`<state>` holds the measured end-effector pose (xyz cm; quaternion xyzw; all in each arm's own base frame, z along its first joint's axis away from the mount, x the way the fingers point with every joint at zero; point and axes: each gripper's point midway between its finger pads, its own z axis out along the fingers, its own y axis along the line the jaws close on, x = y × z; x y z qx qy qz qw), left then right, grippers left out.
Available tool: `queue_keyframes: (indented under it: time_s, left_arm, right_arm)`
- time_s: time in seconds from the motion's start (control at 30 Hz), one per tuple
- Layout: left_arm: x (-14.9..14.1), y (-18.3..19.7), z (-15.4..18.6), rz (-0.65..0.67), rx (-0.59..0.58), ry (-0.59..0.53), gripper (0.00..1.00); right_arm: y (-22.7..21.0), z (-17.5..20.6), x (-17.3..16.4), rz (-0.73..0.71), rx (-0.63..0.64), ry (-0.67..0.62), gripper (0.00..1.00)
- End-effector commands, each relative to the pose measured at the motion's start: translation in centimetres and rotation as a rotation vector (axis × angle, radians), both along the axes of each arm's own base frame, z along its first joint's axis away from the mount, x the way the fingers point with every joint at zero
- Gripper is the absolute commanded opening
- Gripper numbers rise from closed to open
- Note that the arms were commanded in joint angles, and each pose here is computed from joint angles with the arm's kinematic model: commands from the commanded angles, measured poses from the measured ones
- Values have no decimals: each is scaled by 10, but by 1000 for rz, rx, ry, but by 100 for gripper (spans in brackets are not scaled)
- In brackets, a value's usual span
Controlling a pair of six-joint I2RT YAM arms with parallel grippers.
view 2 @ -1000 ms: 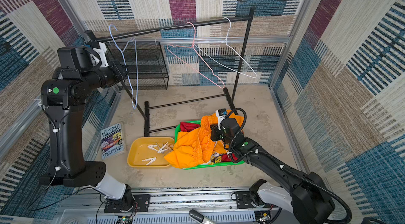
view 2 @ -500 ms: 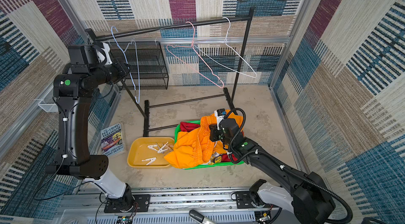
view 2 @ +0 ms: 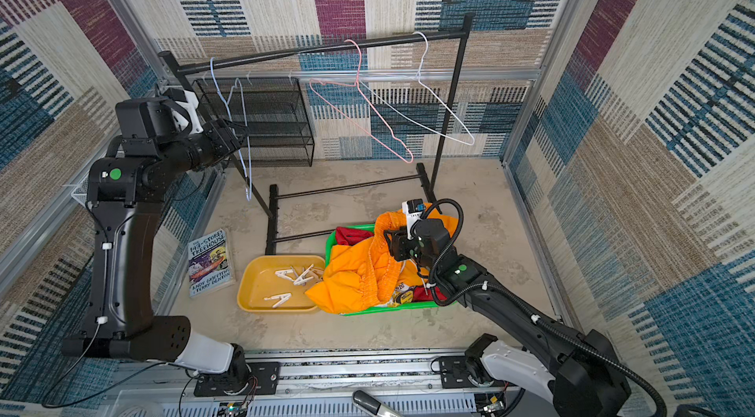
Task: Remove the clothespins securing shorts to the hanger
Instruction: Place the hanger on the clothesline, then reset both arms
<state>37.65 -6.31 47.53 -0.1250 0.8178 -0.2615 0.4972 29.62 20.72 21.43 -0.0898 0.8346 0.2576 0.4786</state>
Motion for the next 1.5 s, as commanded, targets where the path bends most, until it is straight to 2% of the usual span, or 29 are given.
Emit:
queue_keyframes:
  time_s: [0.0,0.03,0.07,0.13,0.2,0.3,0.4,0.53,0.7,0.87,1.1,1.17,1.33,1.47]
  left_arm:
    - [-12,-2,10,-27,23,-88,76]
    - [-18,-2,5,-31,32,-93,82]
    - [-25,-1,1,-32,46,-102,94]
    - [-37,0,-10,-39,71,-115,99]
    - [-49,-1,-22,-58,92,-131,99]
    - [-65,0,-52,-64,117,-131,99]
    - [-84,11,-82,-14,164,-160,99]
    - [-105,37,-115,122,229,-191,99]
    - [-111,72,-179,333,223,-92,99]
    - [-99,90,-238,434,262,-79,99]
    - [-72,97,-303,415,420,-30,99]
    - [-65,104,-316,446,443,31,99]
    - [-32,93,-330,350,517,12,99]
    - [-20,84,-363,258,564,43,100]
  right_arm:
    - [-11,23,3,-48,-16,-69,72]
    - [-14,31,3,-54,-19,-87,78]
    - [-16,41,3,-63,-15,-110,83]
    - [-22,58,2,-83,-17,-152,92]
    - [-34,75,5,-135,-35,-198,99]
    - [-57,95,17,-231,-57,-246,99]
    - [-92,102,35,-356,-50,-264,99]
    - [-138,99,47,-514,-43,-302,99]
    - [-188,66,57,-700,-42,-310,99]
    - [-222,22,59,-802,-165,-337,99]
    - [-226,-30,53,-750,-245,-406,99]
    - [-224,-41,53,-735,-265,-410,99]
    - [-221,-54,58,-710,-289,-430,99]
    - [-219,-53,71,-678,-293,-444,99]
